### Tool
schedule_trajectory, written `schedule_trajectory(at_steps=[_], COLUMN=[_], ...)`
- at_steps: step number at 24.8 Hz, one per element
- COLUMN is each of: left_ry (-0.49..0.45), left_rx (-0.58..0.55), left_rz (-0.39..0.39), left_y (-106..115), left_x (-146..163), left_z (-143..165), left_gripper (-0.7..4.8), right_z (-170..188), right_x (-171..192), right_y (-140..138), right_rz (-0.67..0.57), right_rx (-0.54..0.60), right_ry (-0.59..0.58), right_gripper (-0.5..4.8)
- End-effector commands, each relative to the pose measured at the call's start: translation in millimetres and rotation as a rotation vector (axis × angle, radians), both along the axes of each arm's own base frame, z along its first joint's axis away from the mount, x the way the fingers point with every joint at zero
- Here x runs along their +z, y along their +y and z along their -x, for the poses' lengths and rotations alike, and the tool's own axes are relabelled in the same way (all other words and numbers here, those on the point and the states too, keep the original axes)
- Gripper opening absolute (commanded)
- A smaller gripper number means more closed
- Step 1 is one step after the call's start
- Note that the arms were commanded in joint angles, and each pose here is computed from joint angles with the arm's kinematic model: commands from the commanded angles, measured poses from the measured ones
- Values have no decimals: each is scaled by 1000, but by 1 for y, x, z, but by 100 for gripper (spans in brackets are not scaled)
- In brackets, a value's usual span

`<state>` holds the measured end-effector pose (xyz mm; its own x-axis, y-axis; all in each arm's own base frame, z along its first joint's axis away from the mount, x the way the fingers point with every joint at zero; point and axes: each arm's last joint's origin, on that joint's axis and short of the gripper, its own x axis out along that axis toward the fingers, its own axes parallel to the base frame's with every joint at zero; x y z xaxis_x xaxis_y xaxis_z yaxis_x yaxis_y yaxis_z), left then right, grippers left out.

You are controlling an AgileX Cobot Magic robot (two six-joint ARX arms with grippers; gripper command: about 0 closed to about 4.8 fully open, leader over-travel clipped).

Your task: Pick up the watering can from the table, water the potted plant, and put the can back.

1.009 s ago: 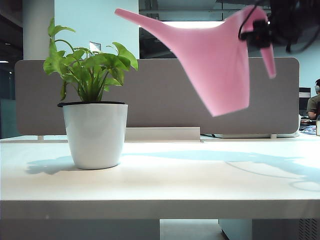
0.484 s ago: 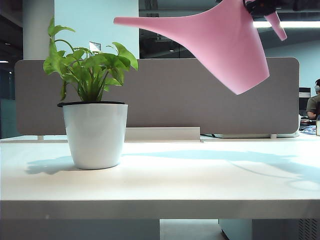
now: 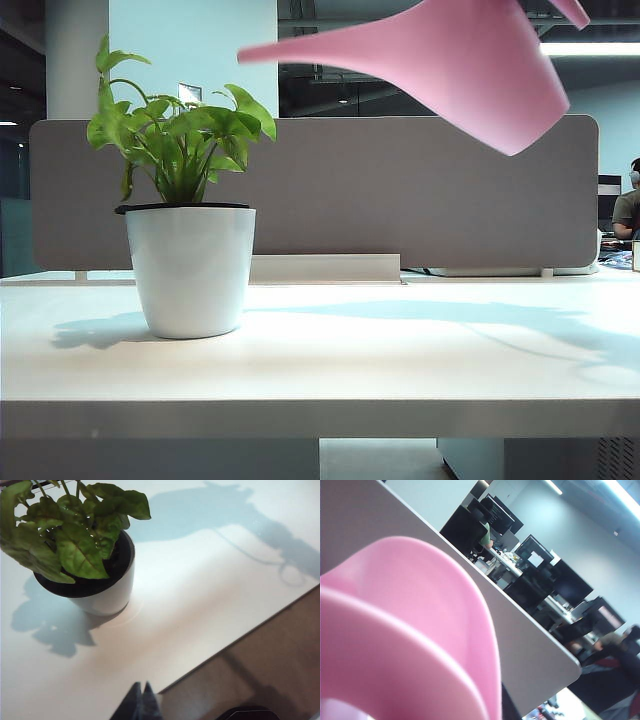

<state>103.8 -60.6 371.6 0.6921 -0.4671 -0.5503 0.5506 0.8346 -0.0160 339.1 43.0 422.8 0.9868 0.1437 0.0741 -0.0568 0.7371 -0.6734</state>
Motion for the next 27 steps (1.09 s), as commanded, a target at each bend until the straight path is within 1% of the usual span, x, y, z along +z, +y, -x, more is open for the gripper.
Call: schedule_trajectory(at_steps=[1, 6, 11, 15, 18, 21, 27], left_ry=[-12, -11, -12, -12, -11, -11, -12], left_rx=[-1, -1, -1, -1, -1, -1, -1], left_rz=[8, 8, 8, 8, 8, 8, 8], left_y=[0, 0, 0, 0, 0, 0, 0], left_x=[2, 2, 2, 2, 2, 2, 2], left_z=[0, 0, 0, 0, 0, 0, 0], left_gripper=[-5, -5, -5, -5, -5, -5, -5], right_z=[10, 12, 14, 14, 14, 15, 21], right_x=[22, 30, 35, 36, 36, 37, 50], right_y=[3, 10, 10, 10, 10, 14, 25], right_rz=[41, 55, 54, 100, 108, 128, 119], right_rx=[2, -7, -5, -23, -23, -14, 16], right_ry=[-116, -140, -151, -163, -165, -171, -217], right_gripper=[-5, -5, -5, -5, -5, -5, -5])
